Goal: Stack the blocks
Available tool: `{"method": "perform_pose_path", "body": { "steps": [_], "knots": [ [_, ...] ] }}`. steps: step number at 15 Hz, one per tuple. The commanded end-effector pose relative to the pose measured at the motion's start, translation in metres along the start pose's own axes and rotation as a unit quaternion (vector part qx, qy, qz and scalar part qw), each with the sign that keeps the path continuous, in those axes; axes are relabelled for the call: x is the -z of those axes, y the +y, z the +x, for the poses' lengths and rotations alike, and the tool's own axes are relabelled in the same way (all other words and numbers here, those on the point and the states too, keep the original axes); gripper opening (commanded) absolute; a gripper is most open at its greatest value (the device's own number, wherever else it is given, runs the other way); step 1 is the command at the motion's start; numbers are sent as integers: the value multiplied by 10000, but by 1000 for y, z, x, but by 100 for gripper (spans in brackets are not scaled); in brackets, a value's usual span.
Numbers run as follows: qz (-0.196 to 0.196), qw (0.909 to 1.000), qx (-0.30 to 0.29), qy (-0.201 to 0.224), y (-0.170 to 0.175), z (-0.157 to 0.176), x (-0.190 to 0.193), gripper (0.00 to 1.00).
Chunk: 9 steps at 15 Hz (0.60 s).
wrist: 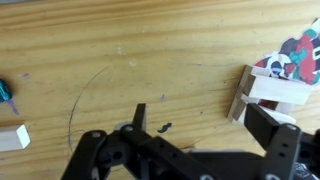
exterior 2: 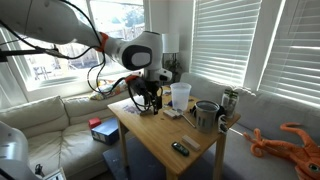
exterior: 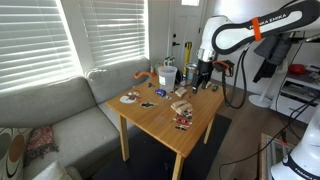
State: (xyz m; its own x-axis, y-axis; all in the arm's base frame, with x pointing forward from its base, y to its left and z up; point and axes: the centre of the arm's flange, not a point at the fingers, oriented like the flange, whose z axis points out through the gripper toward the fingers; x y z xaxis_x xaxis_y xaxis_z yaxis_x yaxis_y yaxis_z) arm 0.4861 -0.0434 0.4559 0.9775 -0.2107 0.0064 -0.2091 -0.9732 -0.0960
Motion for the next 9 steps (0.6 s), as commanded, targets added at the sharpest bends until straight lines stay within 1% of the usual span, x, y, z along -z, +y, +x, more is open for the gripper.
{"method": "perform_pose_path", "body": {
  "steps": [1, 8, 9],
  "knots": [
    [0, 10000, -4, -4, 0, 0, 0, 100],
    [-1, 10000, -7, -12, 0, 0, 0, 100],
    [-19, 10000, -42, -17, -6, -1, 0, 100]
  ]
}}
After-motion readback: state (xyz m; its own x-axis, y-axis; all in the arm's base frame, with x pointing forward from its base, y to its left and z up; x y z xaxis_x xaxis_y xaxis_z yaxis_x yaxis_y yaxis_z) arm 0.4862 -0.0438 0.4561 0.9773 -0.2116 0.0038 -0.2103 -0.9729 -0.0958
